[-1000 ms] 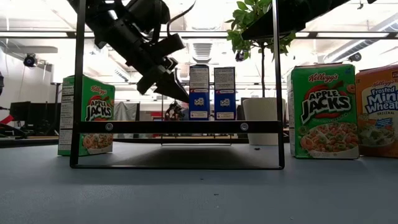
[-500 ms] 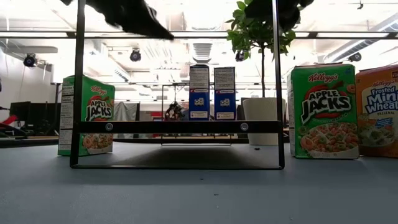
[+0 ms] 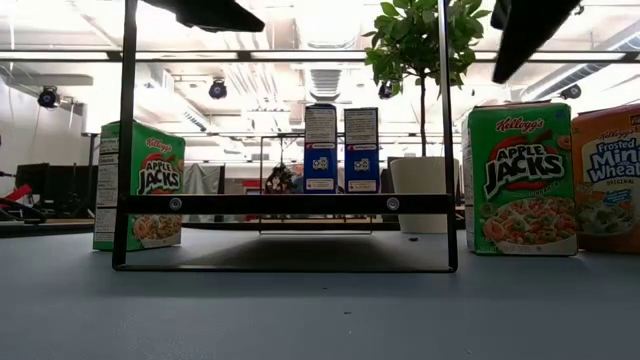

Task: Stack cereal on shelf
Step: Put the top left orange cereal box on the shelf

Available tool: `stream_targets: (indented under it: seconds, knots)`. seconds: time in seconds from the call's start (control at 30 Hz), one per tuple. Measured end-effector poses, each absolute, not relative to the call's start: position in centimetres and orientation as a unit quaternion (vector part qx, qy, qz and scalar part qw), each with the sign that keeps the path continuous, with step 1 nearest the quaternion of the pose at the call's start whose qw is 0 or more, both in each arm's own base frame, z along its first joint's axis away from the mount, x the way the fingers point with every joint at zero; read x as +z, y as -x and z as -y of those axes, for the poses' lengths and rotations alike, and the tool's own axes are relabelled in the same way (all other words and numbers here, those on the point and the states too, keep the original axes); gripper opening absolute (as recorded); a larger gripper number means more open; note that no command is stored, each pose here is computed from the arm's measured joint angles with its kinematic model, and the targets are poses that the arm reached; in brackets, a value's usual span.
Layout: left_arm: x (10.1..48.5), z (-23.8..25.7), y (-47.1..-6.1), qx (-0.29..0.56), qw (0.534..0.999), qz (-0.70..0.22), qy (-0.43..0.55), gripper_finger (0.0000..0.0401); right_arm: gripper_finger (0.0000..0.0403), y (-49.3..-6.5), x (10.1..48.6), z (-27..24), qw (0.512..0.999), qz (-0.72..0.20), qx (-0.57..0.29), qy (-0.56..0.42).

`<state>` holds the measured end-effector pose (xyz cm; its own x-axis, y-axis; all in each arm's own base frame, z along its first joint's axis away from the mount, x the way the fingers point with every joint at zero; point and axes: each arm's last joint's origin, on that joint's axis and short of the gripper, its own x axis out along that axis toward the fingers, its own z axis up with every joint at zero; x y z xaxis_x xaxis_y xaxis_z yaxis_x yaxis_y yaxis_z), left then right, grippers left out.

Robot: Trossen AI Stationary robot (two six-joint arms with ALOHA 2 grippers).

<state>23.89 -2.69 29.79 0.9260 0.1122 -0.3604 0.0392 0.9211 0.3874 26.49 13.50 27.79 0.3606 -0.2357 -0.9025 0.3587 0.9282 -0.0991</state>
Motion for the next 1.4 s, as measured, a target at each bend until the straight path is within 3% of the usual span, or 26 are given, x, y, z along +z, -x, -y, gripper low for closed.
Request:
stream_targets:
  seconds: [0.3,0.73,0.87,1.2,1.4]
  knots:
    - [29.5,2.7,-24.2,0.016,0.957,-0.199,-0.209,0.0,0.0026,-26.9,27.5,-13.9,0.81,-0.558,-0.172,-0.056]
    - [29.6,2.7,-24.2,0.016,0.958,-0.192,-0.211,0.0,0.0198,-25.5,29.0,-12.6,0.824,-0.526,-0.205,-0.041]
    - [29.6,2.7,-24.2,0.016,0.957,-0.192,-0.217,0.0,0.023,-24.8,29.2,-12.0,0.809,-0.558,-0.184,0.024]
    - [30.2,2.7,-24.3,0.017,0.958,-0.18,-0.221,0.0,0.024,-24.1,30.1,-9.2,0.792,-0.581,-0.174,0.067]
    - [30.5,2.8,-24.4,0.019,0.961,-0.17,-0.219,0.0,0.0234,-23.9,30.4,-6.9,0.829,-0.534,-0.144,0.077]
